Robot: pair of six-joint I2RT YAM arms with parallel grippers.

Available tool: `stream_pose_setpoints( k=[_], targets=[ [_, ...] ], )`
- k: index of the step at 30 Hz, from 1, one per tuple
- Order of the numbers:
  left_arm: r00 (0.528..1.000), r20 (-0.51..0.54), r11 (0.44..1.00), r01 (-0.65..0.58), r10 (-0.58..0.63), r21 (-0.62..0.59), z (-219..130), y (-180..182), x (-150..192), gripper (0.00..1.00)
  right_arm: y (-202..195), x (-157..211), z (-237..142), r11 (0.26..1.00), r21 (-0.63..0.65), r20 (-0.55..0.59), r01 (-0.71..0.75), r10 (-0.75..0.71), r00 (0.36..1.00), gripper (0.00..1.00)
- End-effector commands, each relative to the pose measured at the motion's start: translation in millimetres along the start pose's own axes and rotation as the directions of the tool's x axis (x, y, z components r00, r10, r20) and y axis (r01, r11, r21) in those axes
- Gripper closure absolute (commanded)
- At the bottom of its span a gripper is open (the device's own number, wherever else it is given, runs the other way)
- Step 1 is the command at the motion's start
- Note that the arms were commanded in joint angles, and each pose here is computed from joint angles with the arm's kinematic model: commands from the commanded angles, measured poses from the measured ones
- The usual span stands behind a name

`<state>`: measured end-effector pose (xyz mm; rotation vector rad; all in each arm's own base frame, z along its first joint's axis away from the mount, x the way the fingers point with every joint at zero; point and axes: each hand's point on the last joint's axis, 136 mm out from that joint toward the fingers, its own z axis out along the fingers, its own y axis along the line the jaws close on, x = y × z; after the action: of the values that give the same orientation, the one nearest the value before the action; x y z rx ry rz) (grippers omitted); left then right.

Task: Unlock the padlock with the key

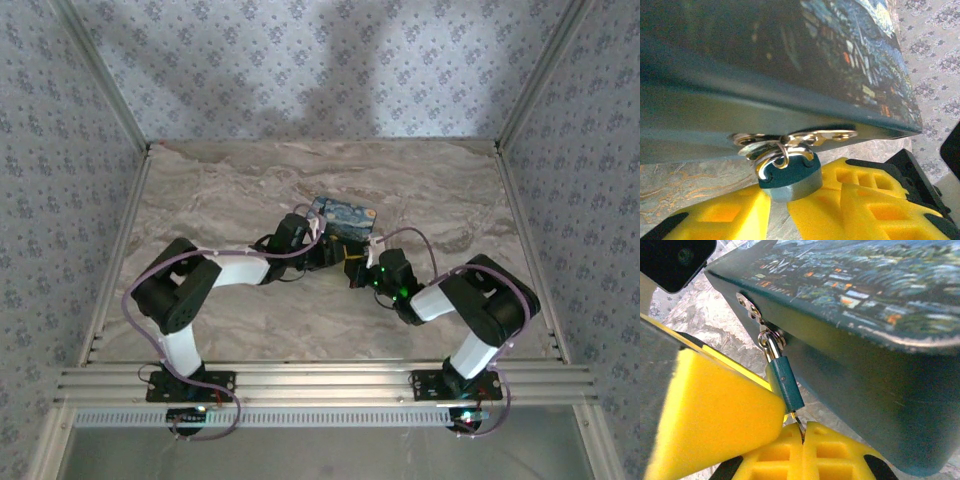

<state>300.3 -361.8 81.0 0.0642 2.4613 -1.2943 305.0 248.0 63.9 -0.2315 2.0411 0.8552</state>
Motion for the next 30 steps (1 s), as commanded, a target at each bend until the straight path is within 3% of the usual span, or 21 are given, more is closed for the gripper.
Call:
stream_pose_setpoints(
  k=[1, 13, 21, 30],
  targets=[
    [1.000, -0.021, 1.000, 0.001, -0.001, 0.011, 0, 2, 6, 0.56, -3, 1, 1, 1.000, 0.013, 0.027, -0.016, 0.015, 1.000, 1.00],
    [0.996, 0.077, 0.999, 0.039, -0.038, -0.019, -34, 23, -9, 0.39, -4, 16, 9, 0.998, 0.013, -0.004, -0.053, 0.053, 0.999, 1.00],
    [0.986, 0.145, 0.994, 0.078, -0.088, 0.074, -44, 19, -18, 0.39, 5, 9, 7, 0.994, -0.007, 0.008, -0.113, 0.113, 0.994, 1.00],
    [0.977, 0.125, 0.977, 0.154, -0.174, 0.150, -31, 21, -15, 0.43, 14, 4, 8, 0.977, -0.014, -0.004, -0.211, 0.211, 0.978, 1.00]
  ],
)
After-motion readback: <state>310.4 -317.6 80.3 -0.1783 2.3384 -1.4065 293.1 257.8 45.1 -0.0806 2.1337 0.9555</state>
